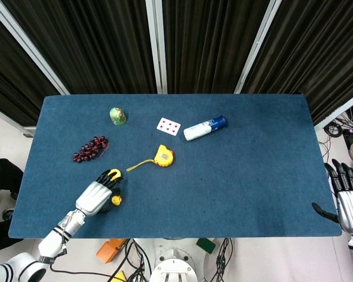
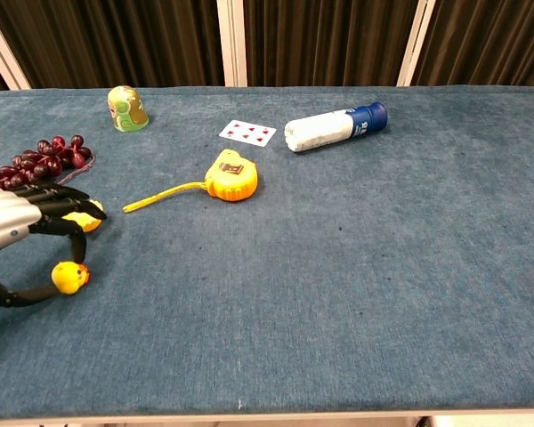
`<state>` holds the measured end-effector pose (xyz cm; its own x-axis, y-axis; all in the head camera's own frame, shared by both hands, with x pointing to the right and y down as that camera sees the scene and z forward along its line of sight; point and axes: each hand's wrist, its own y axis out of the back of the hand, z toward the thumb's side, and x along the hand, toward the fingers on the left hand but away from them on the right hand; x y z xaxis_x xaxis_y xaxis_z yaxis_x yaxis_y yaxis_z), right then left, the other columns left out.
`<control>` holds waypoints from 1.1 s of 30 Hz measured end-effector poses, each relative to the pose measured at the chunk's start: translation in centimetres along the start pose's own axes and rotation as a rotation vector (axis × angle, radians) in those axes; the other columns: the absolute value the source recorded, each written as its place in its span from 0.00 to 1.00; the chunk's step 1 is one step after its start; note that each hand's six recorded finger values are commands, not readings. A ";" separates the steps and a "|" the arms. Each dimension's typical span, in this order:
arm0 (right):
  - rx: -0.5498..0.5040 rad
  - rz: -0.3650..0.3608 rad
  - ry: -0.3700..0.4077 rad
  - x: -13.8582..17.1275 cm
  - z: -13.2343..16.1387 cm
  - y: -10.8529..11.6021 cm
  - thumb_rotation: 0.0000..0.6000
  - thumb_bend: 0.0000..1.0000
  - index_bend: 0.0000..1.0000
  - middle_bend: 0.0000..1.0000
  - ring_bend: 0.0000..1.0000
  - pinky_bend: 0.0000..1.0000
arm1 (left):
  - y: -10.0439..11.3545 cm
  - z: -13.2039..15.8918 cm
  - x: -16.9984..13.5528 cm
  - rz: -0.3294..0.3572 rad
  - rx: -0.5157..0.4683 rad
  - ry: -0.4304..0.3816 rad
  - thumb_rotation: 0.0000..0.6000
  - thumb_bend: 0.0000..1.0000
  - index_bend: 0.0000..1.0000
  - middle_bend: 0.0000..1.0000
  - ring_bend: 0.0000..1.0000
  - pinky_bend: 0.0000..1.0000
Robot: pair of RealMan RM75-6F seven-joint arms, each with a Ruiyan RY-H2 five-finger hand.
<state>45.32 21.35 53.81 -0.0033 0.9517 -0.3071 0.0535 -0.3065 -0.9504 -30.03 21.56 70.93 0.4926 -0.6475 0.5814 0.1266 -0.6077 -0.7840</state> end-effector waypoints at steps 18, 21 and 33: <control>-0.002 -0.003 0.007 -0.1 0.2 -0.1 1.00 0.22 0.00 0.05 0.00 0.13 | 4.9 -2.6 3.7 0.117 -0.062 0.095 1.00 0.40 0.52 0.13 0.00 0.00; -0.003 -0.002 0.003 -0.1 0.2 -0.1 1.00 0.22 0.00 0.05 0.00 0.13 | 5.1 -2.9 5.1 0.098 -0.063 0.115 1.00 0.39 0.52 0.13 0.00 0.00; -0.007 0.002 -0.006 -0.1 -0.3 -0.3 1.00 0.22 0.00 0.05 0.00 0.13 | 4.8 -4.1 5.4 0.068 -0.018 0.169 1.00 0.39 0.52 0.13 0.00 0.00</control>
<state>45.56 21.37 54.15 -0.0097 0.9511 -0.3089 0.0606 -0.3078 -0.9495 -30.27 13.23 71.20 0.3475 -0.7548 0.5563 0.0814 -0.5668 -0.8198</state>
